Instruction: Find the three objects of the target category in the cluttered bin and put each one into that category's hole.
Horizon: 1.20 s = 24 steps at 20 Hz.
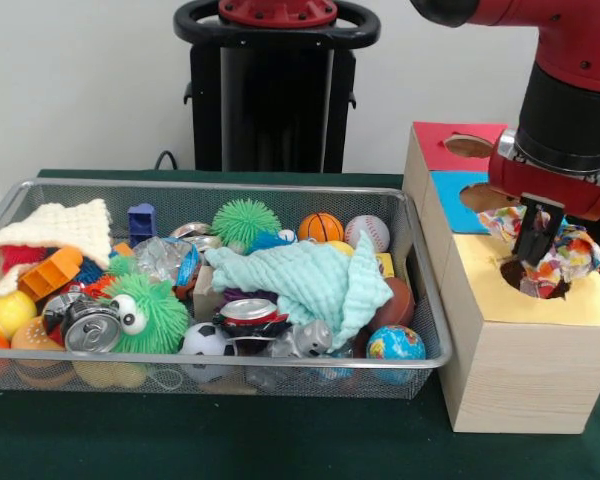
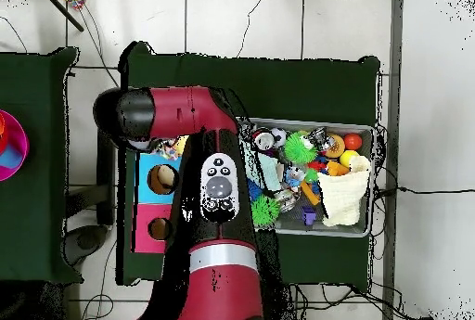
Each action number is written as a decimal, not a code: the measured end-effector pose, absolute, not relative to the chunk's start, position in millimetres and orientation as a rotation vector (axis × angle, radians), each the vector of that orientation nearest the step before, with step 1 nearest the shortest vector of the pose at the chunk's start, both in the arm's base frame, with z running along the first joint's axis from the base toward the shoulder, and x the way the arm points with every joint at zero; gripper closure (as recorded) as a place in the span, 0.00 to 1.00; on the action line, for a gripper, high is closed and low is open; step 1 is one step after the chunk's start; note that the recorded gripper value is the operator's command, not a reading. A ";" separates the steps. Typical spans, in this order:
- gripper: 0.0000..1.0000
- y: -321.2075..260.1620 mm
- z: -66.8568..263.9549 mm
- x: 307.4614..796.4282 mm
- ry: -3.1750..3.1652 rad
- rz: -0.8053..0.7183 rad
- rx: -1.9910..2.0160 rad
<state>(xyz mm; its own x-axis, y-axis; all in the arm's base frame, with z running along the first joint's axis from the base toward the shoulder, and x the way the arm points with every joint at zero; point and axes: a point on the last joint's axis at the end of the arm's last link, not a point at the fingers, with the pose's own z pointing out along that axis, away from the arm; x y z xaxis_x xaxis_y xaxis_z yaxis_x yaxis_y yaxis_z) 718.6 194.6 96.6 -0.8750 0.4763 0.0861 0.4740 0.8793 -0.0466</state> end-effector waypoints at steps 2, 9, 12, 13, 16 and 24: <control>1.00 195.5 90.2 720.5 -2.979 0.049 -0.736; 1.00 203.5 53.6 730.9 -3.152 0.129 -0.629; 1.00 208.7 34.0 727.7 -3.209 0.215 -0.542; 1.00 209.8 31.3 727.5 -3.216 0.229 -0.527; 1.00 213.8 25.1 725.5 -3.228 0.264 -0.487; 1.00 197.0 26.0 728.0 -3.172 0.222 -0.551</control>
